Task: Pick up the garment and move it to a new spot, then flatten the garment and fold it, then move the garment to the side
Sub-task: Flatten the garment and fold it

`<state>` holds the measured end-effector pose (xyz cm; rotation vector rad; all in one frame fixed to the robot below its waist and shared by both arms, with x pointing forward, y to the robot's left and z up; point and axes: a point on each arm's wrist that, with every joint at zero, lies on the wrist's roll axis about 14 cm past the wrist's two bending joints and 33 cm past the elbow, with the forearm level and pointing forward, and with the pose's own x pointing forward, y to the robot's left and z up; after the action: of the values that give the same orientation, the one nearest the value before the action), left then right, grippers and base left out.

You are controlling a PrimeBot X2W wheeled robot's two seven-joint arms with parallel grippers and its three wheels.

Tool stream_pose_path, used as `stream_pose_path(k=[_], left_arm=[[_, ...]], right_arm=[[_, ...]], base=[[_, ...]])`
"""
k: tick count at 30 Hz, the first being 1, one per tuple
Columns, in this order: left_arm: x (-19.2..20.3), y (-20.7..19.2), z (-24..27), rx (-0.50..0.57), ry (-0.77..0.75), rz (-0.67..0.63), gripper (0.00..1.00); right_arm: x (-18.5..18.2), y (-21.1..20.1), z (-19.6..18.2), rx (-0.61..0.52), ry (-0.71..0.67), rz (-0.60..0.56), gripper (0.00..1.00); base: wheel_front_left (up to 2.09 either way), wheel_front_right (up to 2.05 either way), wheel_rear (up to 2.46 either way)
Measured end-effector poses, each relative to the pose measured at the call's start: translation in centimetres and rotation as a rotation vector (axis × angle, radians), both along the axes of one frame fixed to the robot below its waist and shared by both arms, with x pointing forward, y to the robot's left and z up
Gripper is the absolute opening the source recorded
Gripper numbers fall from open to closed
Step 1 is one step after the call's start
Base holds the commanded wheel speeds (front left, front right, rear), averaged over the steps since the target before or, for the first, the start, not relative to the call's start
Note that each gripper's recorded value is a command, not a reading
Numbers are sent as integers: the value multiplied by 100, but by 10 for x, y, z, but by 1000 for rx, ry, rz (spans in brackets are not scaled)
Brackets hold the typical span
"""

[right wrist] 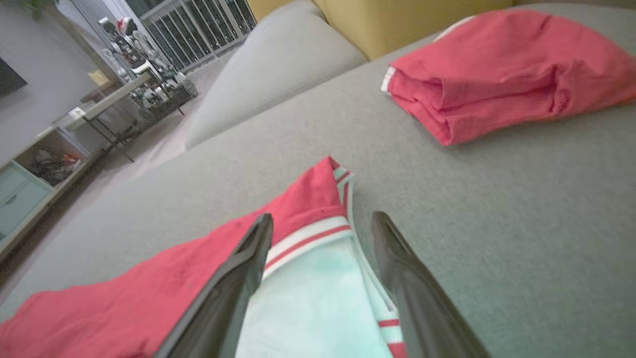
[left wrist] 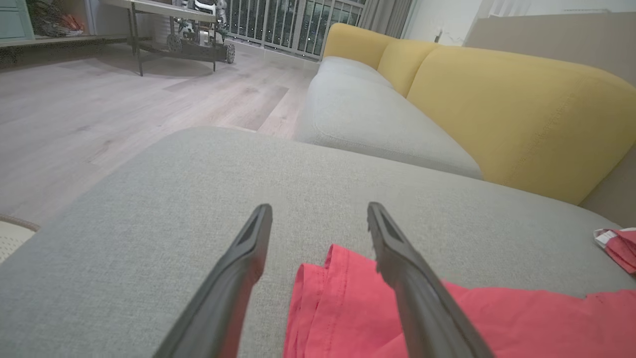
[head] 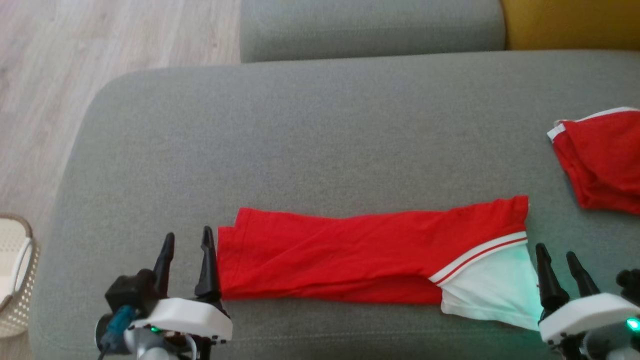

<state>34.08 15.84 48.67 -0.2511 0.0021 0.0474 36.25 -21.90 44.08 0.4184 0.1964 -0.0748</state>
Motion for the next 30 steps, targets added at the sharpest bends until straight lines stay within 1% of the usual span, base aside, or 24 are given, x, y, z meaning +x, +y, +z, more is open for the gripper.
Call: stream_pose_path(k=[3,8,13,15,18,23,27,28,30], left_arm=[[2,-5,-7,3,20,-20,100],[12,-13,-16,-3,52,-41,100],[18,-13,-21,-8,73,-30,100],[22,-11,-19,-8,67,-21,100],[26,-12,-18,-6,66,-21,100],[24,-9,-22,-2,78,-4,100],[24,-8,-21,-11,78,1,100],[24,-8,-20,-11,75,1,100],[24,-7,-18,-11,67,3,100]], right_arm=[[7,0,-14,6,63,0,100],[21,6,-33,-1,156,38,100],[26,-1,-57,-11,273,41,100],[27,4,-64,-8,314,61,100],[32,9,-69,-24,346,89,100],[31,18,-76,-15,404,129,100],[30,22,-77,-15,424,152,100],[30,24,-76,-18,423,158,0],[29,29,-75,-22,424,177,0]], base=[[0,0,0],[0,0,0],[0,0,0],[0,0,0],[0,0,0],[0,0,0],[0,0,0],[0,0,0],[0,0,0]])
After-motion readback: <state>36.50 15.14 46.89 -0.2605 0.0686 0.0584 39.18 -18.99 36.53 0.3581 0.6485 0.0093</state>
